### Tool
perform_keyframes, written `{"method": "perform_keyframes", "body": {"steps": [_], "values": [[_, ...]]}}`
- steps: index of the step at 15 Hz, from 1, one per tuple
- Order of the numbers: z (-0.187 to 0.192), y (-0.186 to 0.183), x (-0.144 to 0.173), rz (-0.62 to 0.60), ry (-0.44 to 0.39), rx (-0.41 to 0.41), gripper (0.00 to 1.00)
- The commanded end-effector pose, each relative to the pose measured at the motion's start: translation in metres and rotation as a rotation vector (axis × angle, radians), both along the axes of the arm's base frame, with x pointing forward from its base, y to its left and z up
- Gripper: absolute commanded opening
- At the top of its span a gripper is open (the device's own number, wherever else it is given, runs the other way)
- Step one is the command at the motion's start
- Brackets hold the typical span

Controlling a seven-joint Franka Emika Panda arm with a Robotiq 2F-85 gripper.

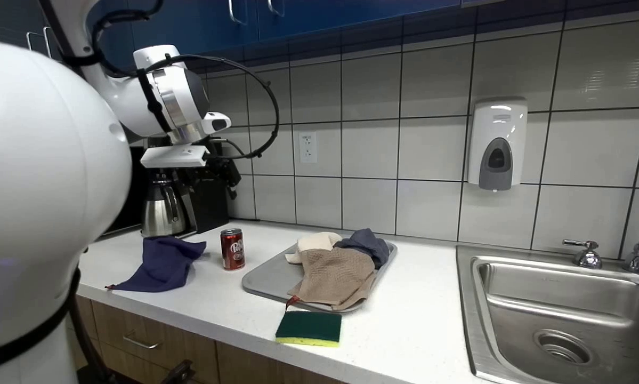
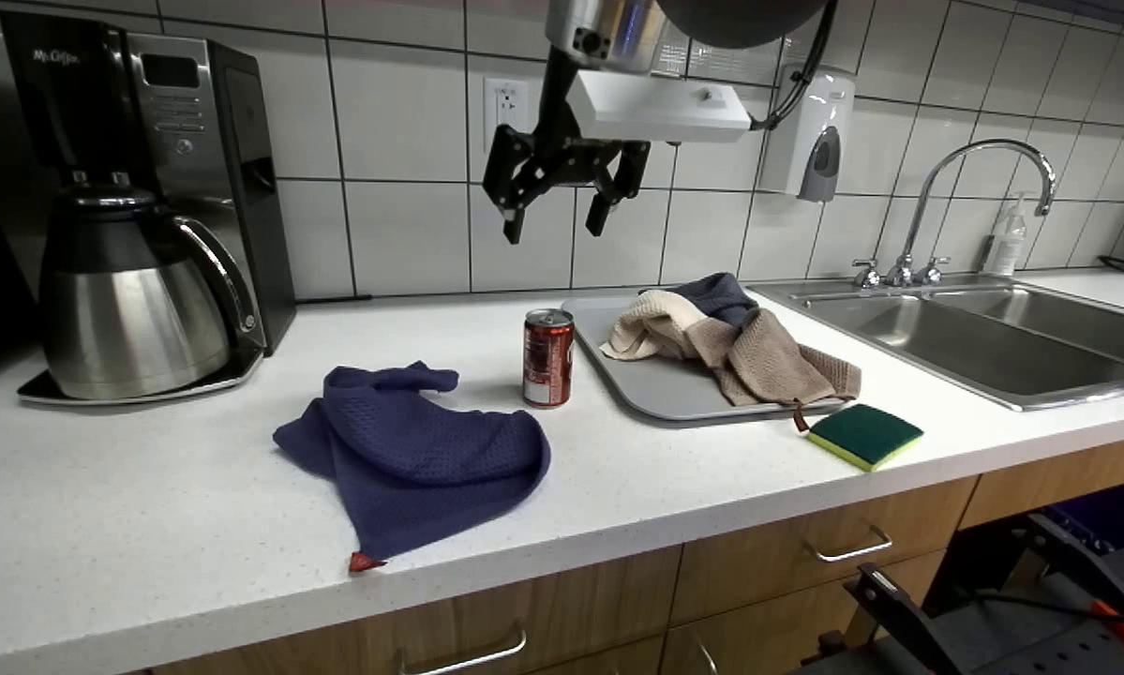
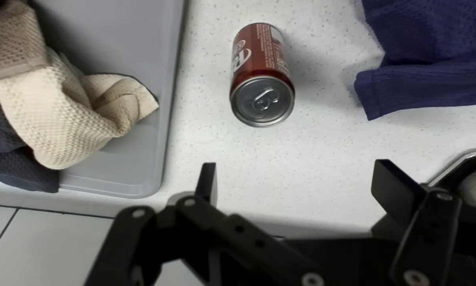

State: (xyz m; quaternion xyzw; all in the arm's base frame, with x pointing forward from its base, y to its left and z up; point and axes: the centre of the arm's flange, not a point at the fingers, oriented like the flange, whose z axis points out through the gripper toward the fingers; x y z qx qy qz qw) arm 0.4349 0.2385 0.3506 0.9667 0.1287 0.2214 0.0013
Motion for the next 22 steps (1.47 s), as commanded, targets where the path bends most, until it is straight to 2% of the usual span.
{"method": "perform_keyframes", "body": {"steps": [1,15,22], "values": [[0.015,-0.043,-0.008,-0.038,-0.022,0.015,1.00],[-0.001,-0.174,0.008,-0.183,0.000,0.057,1.00],[-0.016,-0.217,0.004,-0.203,0.031,0.058,1.00]]}}
